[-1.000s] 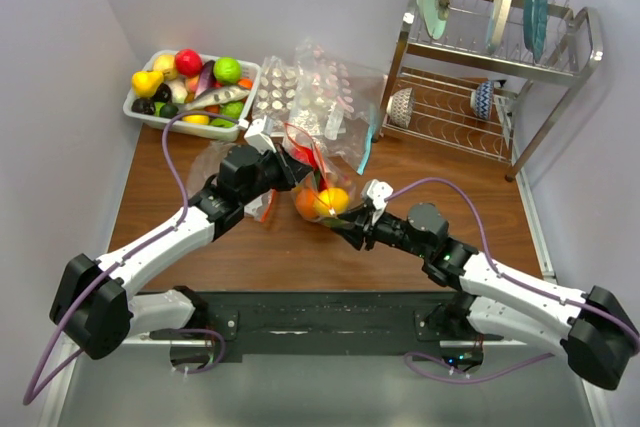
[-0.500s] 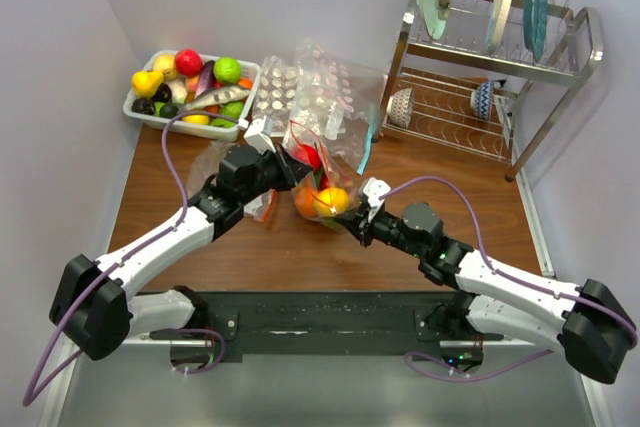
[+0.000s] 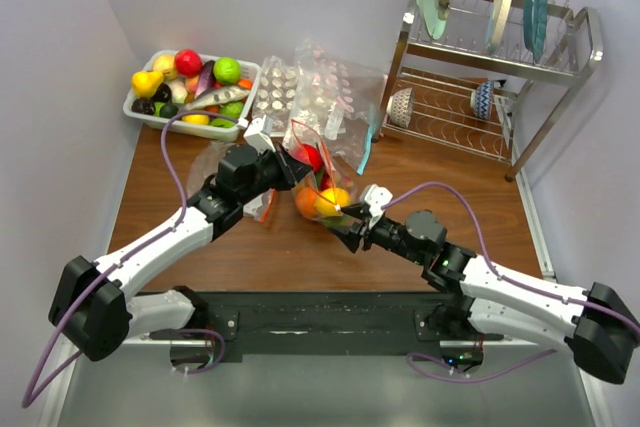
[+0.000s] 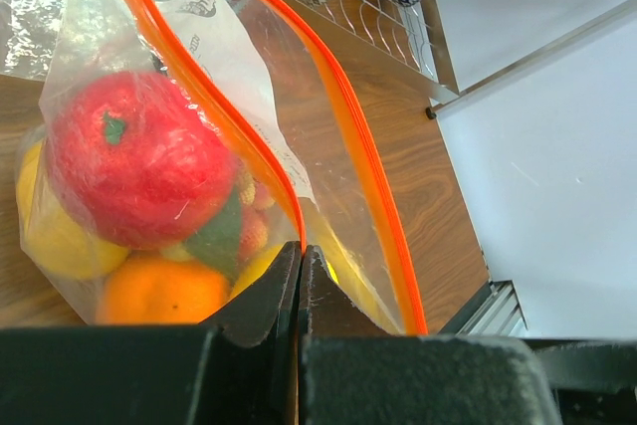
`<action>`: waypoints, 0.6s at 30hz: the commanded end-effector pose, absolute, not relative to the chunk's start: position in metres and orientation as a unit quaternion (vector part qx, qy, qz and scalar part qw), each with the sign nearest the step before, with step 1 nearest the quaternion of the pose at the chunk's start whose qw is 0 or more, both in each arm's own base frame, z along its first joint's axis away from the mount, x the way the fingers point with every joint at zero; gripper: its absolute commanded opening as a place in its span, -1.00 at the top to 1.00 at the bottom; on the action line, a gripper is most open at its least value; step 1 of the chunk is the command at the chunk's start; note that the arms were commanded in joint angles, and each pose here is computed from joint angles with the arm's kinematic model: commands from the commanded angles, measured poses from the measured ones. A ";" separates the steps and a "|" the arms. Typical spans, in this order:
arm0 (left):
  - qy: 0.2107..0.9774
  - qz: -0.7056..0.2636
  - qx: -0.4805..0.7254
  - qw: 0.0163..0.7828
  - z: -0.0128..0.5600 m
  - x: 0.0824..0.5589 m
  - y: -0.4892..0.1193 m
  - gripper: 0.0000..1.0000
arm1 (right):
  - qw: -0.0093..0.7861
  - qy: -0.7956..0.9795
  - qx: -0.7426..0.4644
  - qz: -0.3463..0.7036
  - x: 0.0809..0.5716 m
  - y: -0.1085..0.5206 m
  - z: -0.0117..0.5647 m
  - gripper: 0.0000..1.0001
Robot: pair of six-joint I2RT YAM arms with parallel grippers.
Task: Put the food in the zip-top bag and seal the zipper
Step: Zip the zipper food storage bag at the center of the board.
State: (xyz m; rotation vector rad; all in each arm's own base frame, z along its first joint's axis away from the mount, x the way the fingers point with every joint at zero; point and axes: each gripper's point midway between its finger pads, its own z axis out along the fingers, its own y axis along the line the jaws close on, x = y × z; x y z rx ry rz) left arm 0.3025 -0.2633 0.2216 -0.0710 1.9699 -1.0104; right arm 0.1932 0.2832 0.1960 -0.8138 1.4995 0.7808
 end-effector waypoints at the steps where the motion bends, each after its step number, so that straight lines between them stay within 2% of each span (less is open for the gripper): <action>1: 0.774 -0.430 -0.026 0.464 0.253 0.305 -0.268 1.00 | 0.627 0.623 -0.360 0.300 0.197 0.287 0.201 -0.09; 6: 0.774 -0.432 -0.026 0.462 0.251 0.303 -0.267 1.00 | 0.644 0.622 -0.339 0.288 0.209 0.290 0.207 -0.01; 9: 0.775 -0.433 -0.027 0.460 0.248 0.303 -0.267 1.00 | 0.650 0.631 -0.325 0.273 0.219 0.292 0.209 0.14; 12: 0.775 -0.434 -0.027 0.458 0.246 0.301 -0.267 1.00 | 0.655 0.633 -0.315 0.268 0.224 0.292 0.212 0.52; 15: 0.776 -0.431 -0.026 0.461 0.247 0.301 -0.266 1.00 | 0.653 0.634 -0.314 0.271 0.223 0.291 0.211 0.71; 17: 0.777 -0.428 -0.027 0.462 0.247 0.301 -0.265 1.00 | 0.648 0.637 -0.315 0.275 0.220 0.290 0.208 0.97; 18: 0.777 -0.426 -0.026 0.463 0.247 0.301 -0.264 1.00 | 0.650 0.636 -0.311 0.278 0.218 0.288 0.211 1.00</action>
